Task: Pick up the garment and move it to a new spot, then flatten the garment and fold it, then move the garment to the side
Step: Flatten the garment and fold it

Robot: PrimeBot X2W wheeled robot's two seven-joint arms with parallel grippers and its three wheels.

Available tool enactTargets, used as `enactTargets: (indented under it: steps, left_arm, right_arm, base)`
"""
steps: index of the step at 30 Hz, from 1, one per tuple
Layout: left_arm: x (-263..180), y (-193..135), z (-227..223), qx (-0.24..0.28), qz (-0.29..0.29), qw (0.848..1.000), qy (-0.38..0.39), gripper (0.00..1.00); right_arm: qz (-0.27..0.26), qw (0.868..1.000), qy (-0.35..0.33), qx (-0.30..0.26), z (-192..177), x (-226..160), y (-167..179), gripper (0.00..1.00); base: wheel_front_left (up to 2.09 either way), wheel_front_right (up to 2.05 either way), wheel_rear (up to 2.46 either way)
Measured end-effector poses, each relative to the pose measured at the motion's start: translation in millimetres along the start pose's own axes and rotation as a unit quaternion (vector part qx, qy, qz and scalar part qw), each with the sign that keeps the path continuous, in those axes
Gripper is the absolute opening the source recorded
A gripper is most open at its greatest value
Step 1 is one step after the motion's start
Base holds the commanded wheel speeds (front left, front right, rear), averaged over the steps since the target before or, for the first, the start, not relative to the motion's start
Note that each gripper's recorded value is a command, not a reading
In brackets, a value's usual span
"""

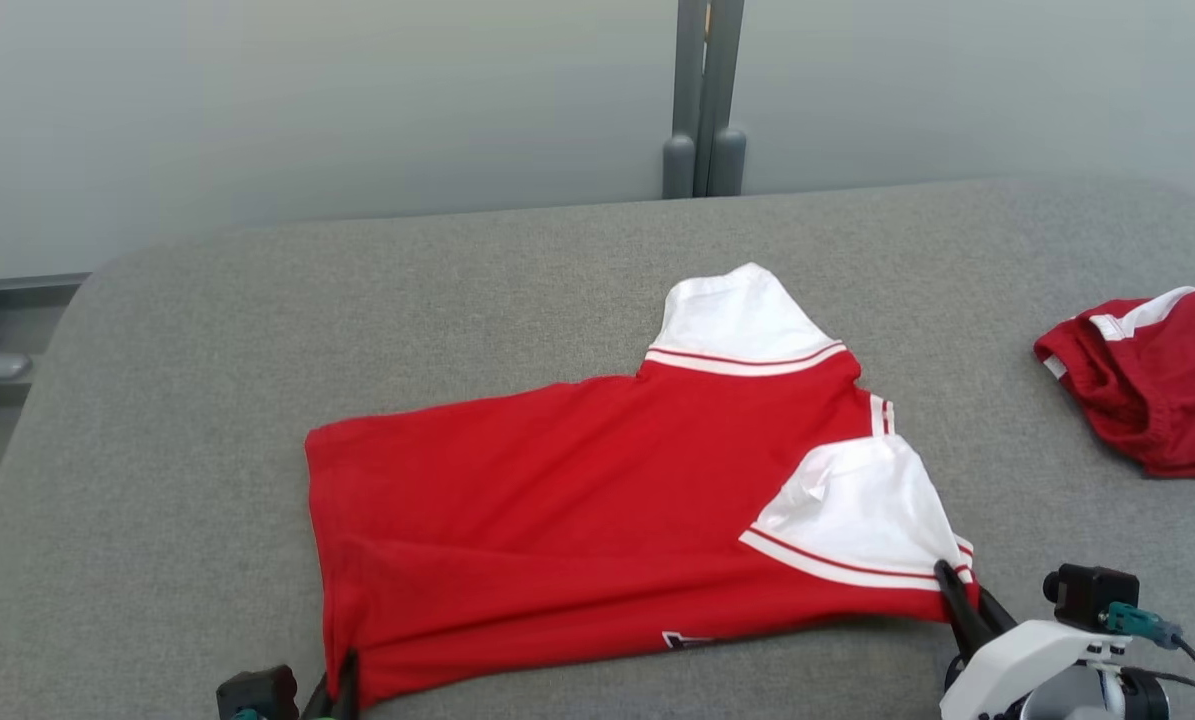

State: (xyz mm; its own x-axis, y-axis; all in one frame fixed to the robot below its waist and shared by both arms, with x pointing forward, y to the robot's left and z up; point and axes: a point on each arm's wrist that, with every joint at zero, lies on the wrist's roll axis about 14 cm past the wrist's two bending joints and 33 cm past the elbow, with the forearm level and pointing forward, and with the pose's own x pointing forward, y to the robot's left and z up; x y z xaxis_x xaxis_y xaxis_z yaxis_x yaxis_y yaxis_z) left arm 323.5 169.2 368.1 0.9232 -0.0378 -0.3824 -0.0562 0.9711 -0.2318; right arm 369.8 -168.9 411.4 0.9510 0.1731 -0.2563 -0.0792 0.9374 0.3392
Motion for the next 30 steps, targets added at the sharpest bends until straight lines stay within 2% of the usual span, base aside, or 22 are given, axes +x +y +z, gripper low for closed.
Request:
enactTargets:
  steps: [11, 12, 13, 16, 20, 24, 30]
  left_arm:
    - [-19, 11, -11, 0.008, 0.006, 1.000, 0.006, 0.00]
    - [-18, 11, -11, 0.008, 0.007, 1.000, 0.008, 0.40]
    - [-18, 11, -12, 0.008, 0.008, 1.000, 0.009, 1.00]
    - [-15, 12, -13, 0.008, 0.010, 1.000, 0.015, 1.00]
    - [-10, 19, -13, 0.021, 0.034, 0.999, 0.019, 1.00]
    - [10, 17, 26, 0.021, 0.036, 0.999, -0.031, 1.00]
    - [45, 14, 74, 0.035, 0.029, 0.996, -0.073, 1.00]
  right_arm:
    - [0.023, 1.000, 0.009, 0.001, -11, -17, 14, 0.00]
    - [0.021, 1.000, 0.012, 0.001, -12, -17, 13, 0.51]
    - [0.018, 1.000, 0.015, -0.003, -15, -17, 10, 1.00]
    - [0.005, 1.000, 0.014, -0.012, -11, -13, 1, 1.00]
    - [-0.009, 0.999, -0.031, -0.029, 23, 0, -11, 1.00]
    - [-0.012, 0.997, -0.059, -0.043, 43, 10, -12, 1.00]
    - [0.016, 0.995, -0.082, -0.052, 59, 34, 11, 1.00]
  base:
    - [0.00, 0.00, 0.00]
    - [0.00, 0.00, 0.00]
    - [0.00, 0.00, 0.00]
    - [0.00, 0.00, 0.00]
    - [0.00, 0.00, 0.00]
    - [0.00, 0.00, 0.00]
    - [0.00, 0.00, 0.00]
